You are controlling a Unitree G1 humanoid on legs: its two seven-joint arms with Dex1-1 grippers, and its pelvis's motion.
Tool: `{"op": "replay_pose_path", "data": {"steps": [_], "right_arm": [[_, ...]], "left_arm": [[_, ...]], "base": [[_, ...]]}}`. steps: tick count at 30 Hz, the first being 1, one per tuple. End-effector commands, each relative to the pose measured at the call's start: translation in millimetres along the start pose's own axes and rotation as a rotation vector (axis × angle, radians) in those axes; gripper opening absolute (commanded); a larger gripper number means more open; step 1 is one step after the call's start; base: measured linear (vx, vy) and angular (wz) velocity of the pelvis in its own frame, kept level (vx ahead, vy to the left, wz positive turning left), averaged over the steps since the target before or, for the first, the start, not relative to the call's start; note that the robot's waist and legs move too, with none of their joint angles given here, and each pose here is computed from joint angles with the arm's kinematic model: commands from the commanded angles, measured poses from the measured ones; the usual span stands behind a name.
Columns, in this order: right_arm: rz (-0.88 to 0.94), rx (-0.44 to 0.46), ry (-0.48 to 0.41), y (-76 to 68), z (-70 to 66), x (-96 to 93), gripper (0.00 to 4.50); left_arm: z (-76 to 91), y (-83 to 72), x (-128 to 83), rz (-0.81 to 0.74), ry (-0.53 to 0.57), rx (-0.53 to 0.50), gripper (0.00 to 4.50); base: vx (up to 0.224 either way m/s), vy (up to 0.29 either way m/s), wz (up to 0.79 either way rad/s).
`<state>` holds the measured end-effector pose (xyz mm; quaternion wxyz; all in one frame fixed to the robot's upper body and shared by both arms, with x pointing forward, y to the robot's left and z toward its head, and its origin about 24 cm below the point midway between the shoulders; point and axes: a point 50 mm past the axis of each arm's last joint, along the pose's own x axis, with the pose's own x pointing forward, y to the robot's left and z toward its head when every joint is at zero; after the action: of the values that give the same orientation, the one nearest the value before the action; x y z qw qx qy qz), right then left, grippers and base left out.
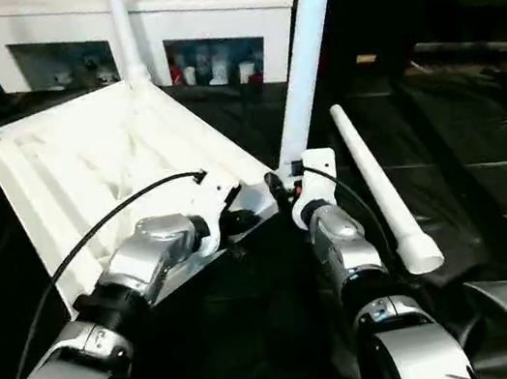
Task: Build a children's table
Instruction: Rotate leg to tighten, then rotate table base
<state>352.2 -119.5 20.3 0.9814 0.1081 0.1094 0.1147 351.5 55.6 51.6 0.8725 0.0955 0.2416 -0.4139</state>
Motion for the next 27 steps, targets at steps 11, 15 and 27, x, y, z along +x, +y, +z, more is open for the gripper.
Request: {"op": "replay_pose_path", "data": {"steps": [11,15,27], "right_arm": [[0.147,-0.208,0.002,-25.7,8.3,-32.8,4.01],[0.199,-0.251,0.019,-32.1,8.7,-47.9,4.03],[0.394,-0.253,0.145,-21.8,0.4,-73.9,4.03]], "left_arm": [[15.7,-3.9,3.2,-0.031,-0.197,-0.036,0.28],[37.1,-0.3,-6.3,-0.055,-0.324,-0.06,0.73],[27.6,99.8,-110.6,0.671,-0.498,0.017,1.78]], "base": [[0.0,0.0,0.0],[0.0,0.0,0.0],[0.0,0.0,0.0]]}}
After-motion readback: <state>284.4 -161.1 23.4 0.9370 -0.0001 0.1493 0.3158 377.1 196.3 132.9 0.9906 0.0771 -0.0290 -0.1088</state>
